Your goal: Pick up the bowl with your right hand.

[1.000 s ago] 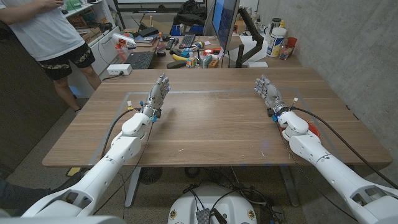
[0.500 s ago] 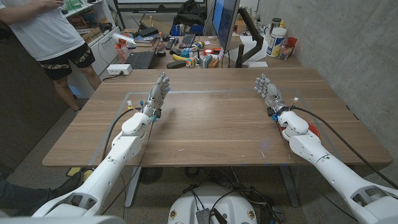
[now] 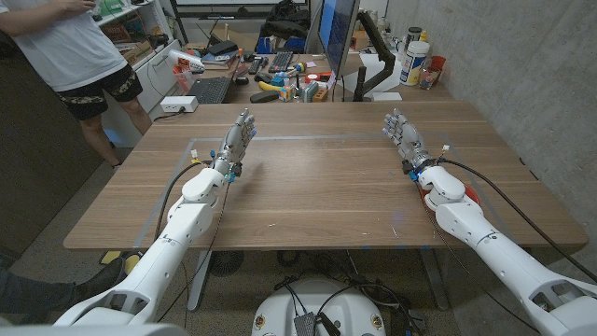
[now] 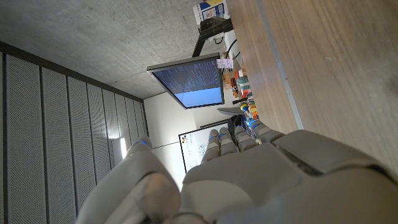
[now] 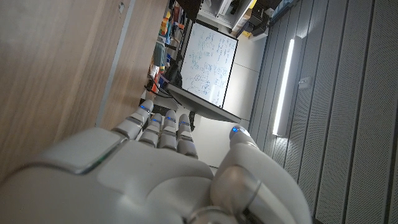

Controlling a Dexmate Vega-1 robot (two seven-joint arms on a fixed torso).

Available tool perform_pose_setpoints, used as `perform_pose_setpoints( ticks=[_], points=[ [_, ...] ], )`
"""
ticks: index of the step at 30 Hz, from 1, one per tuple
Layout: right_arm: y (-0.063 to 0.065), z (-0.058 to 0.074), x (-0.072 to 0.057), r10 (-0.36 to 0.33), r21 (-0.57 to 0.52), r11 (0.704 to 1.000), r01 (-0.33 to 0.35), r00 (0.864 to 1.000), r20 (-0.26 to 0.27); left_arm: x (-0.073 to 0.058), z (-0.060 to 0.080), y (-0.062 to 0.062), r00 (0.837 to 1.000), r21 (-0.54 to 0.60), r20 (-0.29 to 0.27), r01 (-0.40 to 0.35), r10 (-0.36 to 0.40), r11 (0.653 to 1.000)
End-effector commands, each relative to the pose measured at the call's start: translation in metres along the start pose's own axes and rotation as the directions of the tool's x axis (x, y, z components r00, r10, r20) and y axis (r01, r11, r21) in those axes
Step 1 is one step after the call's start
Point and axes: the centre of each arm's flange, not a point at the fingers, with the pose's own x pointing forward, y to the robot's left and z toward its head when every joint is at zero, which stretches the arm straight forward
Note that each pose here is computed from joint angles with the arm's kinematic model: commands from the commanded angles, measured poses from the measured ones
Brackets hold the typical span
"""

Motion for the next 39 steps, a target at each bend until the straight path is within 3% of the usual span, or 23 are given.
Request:
perform_pose_setpoints(
  ticks=[1, 39],
  points=[
    [-0.005, 0.005, -0.005, 0.003, -0.012, 1.000, -0.003, 1.000, 0.015, 0.000, 0.001, -0.003, 1.000, 0.005, -0.002, 0.007, -0.007, 1.000],
    [-0.022, 0.021, -0.022, 0.032, -0.083, 0.996, -0.026, 0.997, 0.072, 0.002, 0.003, -0.014, 1.000, 0.016, -0.005, 0.025, -0.025, 1.000]
  ],
)
